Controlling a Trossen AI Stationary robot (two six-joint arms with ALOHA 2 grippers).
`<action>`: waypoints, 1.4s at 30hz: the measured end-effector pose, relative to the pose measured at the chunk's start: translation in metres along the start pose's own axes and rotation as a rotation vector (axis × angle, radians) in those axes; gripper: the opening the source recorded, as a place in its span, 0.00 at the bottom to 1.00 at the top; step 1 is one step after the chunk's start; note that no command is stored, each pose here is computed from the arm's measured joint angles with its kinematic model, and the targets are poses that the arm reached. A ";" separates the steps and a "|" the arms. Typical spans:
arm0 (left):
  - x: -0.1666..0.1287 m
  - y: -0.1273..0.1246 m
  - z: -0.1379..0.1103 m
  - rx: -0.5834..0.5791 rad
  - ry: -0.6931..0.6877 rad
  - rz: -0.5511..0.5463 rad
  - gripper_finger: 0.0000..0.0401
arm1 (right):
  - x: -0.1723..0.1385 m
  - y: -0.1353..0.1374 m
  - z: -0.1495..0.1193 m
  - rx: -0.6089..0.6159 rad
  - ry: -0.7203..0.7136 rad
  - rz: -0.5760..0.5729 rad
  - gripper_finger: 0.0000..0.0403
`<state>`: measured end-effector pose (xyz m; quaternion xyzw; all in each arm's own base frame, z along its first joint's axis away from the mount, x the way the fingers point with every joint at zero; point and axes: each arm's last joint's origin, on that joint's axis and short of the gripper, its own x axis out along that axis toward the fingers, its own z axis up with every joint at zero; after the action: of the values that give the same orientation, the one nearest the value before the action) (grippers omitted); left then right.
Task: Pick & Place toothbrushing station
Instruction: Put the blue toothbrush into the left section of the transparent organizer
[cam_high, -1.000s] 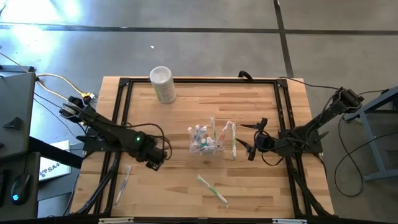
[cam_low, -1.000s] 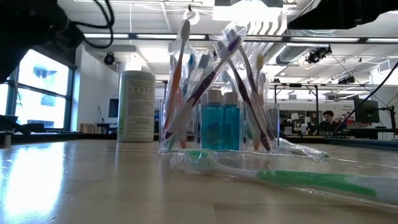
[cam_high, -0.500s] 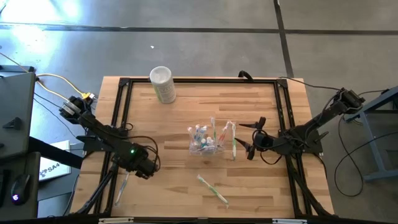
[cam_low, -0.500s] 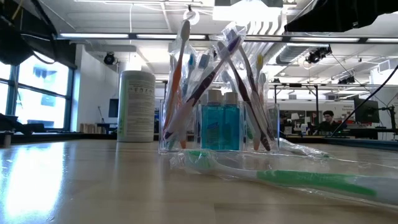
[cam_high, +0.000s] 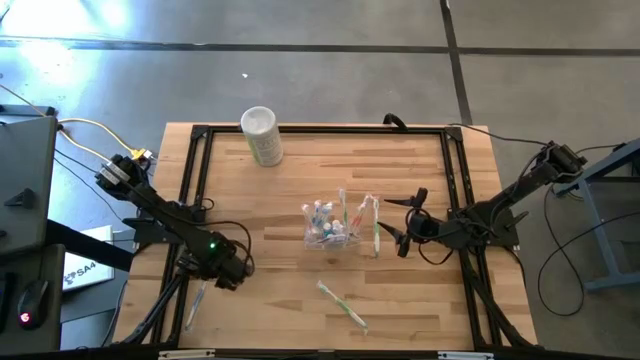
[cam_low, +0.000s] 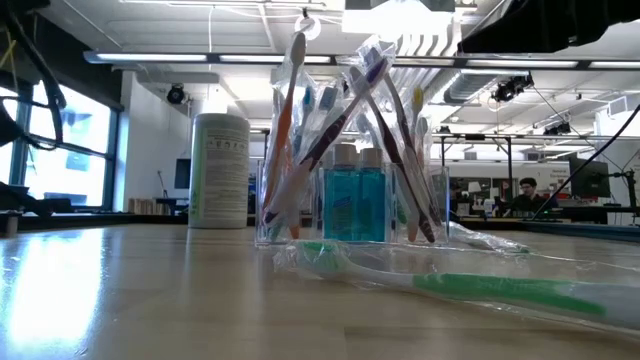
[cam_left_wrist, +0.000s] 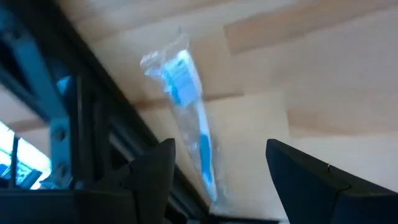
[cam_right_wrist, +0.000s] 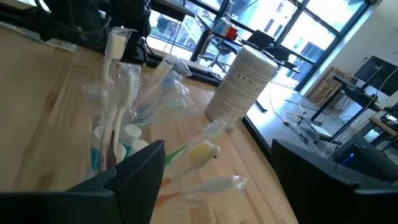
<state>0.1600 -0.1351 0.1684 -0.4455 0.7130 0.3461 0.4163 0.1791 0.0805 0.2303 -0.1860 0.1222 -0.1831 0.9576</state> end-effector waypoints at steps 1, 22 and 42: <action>0.003 0.001 0.002 0.000 -0.001 -0.006 0.61 | 0.000 0.000 0.000 -0.002 0.002 0.000 0.71; 0.042 0.015 0.022 -0.023 0.134 -0.030 0.50 | 0.000 0.001 -0.004 -0.022 0.025 0.005 0.71; 0.020 0.004 0.052 0.154 -0.052 -0.117 0.02 | 0.000 0.001 -0.009 -0.004 0.064 0.010 0.71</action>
<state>0.1664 -0.0956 0.1292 -0.4440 0.6993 0.2768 0.4871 0.1766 0.0789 0.2216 -0.1812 0.1539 -0.1839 0.9538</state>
